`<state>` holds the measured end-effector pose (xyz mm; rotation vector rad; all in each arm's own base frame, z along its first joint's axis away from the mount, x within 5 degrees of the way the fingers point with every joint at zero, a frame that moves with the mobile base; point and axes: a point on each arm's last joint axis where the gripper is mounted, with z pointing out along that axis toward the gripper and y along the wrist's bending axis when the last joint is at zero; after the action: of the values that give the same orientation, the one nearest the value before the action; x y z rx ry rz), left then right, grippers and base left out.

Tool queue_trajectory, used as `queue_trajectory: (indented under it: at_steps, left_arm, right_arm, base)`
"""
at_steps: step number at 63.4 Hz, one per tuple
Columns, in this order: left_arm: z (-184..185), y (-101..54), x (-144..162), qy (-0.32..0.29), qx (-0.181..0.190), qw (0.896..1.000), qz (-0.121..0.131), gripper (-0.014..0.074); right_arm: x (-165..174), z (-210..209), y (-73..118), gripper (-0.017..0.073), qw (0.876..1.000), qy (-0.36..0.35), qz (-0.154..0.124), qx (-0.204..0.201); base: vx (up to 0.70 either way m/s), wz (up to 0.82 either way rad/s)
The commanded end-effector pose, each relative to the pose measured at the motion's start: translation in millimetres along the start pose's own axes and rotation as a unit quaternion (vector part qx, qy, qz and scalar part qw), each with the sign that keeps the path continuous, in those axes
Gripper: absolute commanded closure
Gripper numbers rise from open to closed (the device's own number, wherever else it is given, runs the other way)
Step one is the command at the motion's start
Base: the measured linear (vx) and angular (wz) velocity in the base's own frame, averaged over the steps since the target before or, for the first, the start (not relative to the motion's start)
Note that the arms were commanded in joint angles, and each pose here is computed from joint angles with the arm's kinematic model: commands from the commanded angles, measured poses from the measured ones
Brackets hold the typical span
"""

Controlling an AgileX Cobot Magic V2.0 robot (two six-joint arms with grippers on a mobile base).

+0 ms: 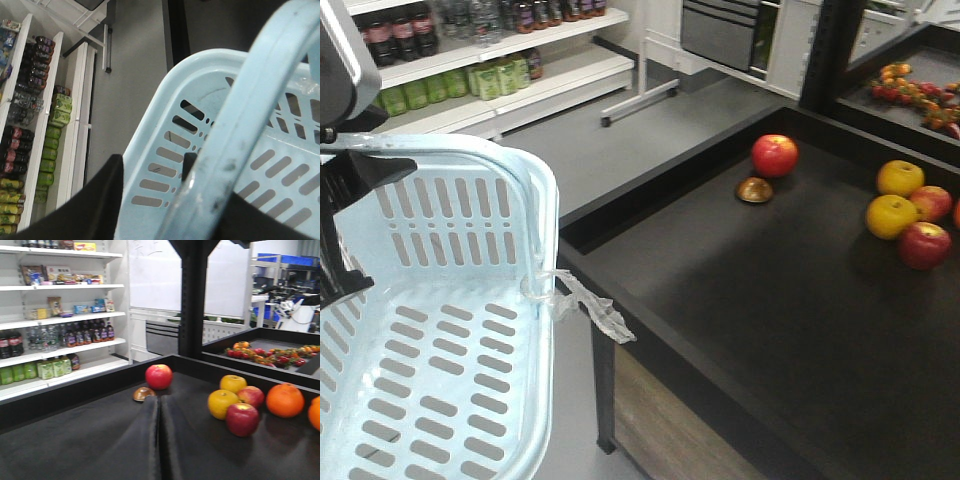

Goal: Pick three apples into basket with both arms
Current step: 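Turn and drive the base up to the fruit table holding the basket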

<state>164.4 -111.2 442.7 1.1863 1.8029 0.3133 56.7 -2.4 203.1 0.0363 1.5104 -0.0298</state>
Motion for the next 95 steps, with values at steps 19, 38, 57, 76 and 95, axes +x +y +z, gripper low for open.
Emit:
queue_trajectory:
  at_steps: [19, 38, 57, 76, 95]
  left_arm:
    - [-12.8, 11.0, -8.2, -0.048, -0.034, 0.998, -0.006, 0.06]
    - [-12.8, 11.0, -8.2, -0.048, -0.034, 0.998, -0.006, 0.06]
    - [-12.8, 11.0, -8.2, -0.048, -0.034, 0.998, -0.006, 0.06]
    - [-12.8, 11.0, -8.2, -0.048, -0.034, 0.998, -0.006, 0.06]
    - [-13.1, 11.1, -8.1, -0.048, -0.034, 0.998, -0.006, 0.06]
  right_arm:
    - [-2.3, -0.4, -0.1, 0.0568, 0.999, -0.033, -0.005, 0.002]
    - [-2.3, -0.4, -0.1, 0.0568, 0.999, -0.033, -0.005, 0.002]
    - [-2.3, -0.4, -0.1, 0.0568, 0.999, -0.033, -0.005, 0.002]
    - [-2.3, -0.4, -0.1, 0.0568, 0.999, -0.033, -0.005, 0.002]
    - [-2.3, -0.4, -0.1, 0.0568, 0.999, -0.033, -0.005, 0.002]
  base:
    - [0.04, -0.36]
    - [0.03, -0.48]
    - [0.02, -0.53]
    - [0.02, -0.45]
    - [0.03, -0.33]
